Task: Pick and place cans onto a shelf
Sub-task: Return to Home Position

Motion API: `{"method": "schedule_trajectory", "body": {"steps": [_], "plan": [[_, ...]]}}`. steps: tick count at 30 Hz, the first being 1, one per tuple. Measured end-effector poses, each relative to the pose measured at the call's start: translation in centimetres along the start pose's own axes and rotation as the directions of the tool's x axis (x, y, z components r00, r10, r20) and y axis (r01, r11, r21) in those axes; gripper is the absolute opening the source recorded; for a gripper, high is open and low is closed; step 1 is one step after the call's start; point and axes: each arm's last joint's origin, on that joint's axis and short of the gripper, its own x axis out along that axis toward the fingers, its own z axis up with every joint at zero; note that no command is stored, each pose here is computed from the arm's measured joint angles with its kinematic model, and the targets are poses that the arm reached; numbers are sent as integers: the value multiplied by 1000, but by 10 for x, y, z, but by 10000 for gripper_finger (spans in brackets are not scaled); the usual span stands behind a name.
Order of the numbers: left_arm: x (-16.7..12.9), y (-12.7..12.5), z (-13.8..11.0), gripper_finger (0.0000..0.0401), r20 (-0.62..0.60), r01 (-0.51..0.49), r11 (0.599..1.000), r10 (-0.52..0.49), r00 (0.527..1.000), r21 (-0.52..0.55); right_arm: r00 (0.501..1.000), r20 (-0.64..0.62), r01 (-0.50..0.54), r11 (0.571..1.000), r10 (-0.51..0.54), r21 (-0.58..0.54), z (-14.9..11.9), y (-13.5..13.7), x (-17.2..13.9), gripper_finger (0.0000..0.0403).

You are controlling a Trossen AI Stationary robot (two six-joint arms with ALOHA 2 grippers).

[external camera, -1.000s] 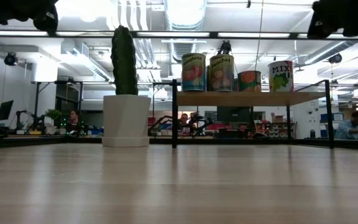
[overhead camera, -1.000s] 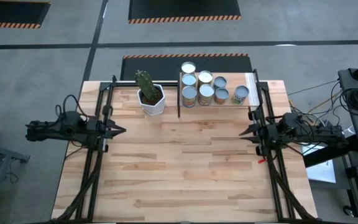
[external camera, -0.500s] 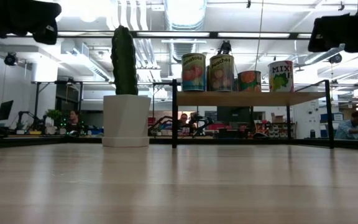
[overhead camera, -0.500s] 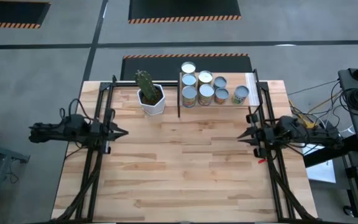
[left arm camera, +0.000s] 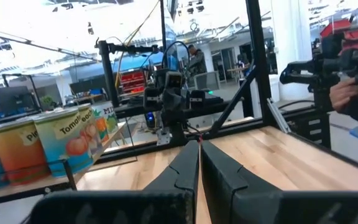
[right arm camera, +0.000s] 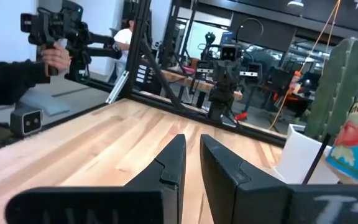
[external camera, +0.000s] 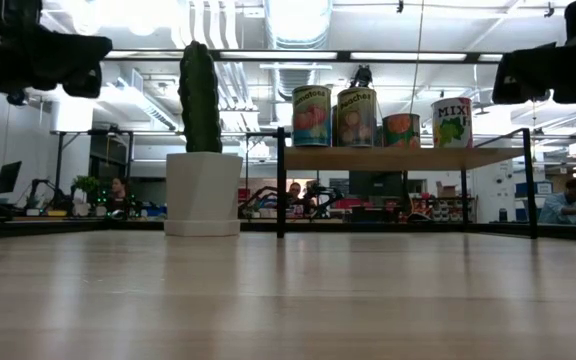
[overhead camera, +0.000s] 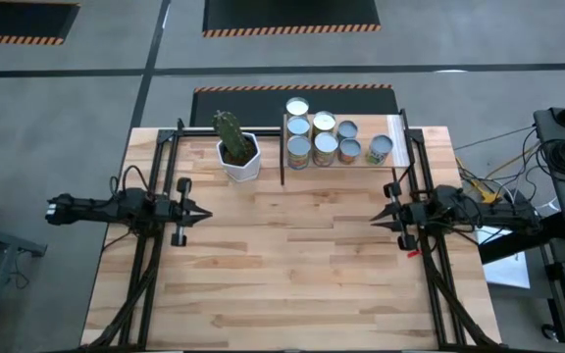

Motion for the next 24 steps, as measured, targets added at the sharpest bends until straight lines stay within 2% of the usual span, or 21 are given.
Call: {"method": "schedule_trajectory", "body": {"steps": [5,10,15,24], "plan": [[0,0,1,0,7,-2,1000,2,1000,-9,1000,-10,12,998,-11,58,-1,0,0,38],[0,2,-2,0,-29,-69,998,69,997,-6,995,-48,89,987,-83,132,-3,-2,1,38],[1,2,-1,0,-38,-72,997,72,997,-5,981,-96,179,980,-170,88,-6,-5,1,38],[1,2,0,0,-36,-72,997,72,997,-5,980,-100,180,981,-173,76,-7,-5,1,38]]}}
